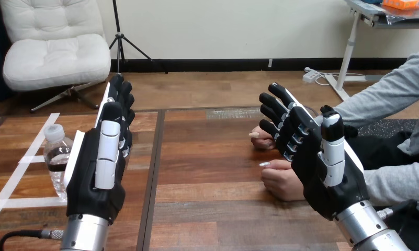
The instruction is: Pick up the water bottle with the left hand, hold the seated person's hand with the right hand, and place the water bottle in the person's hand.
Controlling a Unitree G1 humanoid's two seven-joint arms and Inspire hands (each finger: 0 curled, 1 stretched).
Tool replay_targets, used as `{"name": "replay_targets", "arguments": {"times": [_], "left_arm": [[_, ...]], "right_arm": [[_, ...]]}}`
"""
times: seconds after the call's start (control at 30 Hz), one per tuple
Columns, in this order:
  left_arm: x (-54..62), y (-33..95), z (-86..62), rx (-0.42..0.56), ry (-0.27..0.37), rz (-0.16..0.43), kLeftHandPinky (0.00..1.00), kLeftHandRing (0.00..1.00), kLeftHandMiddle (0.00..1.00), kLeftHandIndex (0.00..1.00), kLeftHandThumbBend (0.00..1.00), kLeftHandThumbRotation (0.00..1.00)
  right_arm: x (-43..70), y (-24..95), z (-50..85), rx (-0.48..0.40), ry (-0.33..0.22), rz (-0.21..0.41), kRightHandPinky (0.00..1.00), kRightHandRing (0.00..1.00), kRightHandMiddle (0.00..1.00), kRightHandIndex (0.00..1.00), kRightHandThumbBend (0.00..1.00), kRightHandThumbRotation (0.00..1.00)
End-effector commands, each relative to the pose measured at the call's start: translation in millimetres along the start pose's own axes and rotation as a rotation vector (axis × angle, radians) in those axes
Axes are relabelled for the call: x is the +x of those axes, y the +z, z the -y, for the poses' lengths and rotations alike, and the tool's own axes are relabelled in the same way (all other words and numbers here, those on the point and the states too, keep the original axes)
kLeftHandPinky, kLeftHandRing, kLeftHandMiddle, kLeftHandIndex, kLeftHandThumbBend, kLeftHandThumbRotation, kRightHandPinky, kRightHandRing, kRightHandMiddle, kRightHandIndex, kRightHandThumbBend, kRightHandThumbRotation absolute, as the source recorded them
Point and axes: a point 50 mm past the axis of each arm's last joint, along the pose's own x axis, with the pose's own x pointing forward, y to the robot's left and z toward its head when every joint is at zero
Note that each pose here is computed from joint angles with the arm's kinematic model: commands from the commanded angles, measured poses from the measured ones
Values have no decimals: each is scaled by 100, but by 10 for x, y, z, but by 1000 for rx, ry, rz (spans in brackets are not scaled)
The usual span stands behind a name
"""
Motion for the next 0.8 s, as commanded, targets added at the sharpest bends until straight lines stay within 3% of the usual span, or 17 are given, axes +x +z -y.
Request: {"name": "replay_targets", "arguments": {"times": [0.0,0.77], "left_arm": [[120,131,34,11,-20,86,100,100,100,100,62,99],[141,161,-11,33,-19,87,100,100,100,100,68,95]], "right_arm": [[142,180,-14,-11,20,94,100,99,96,97,100,100],[133,169,-16,-16,22,99,100,99,95,96,100,100]]}}
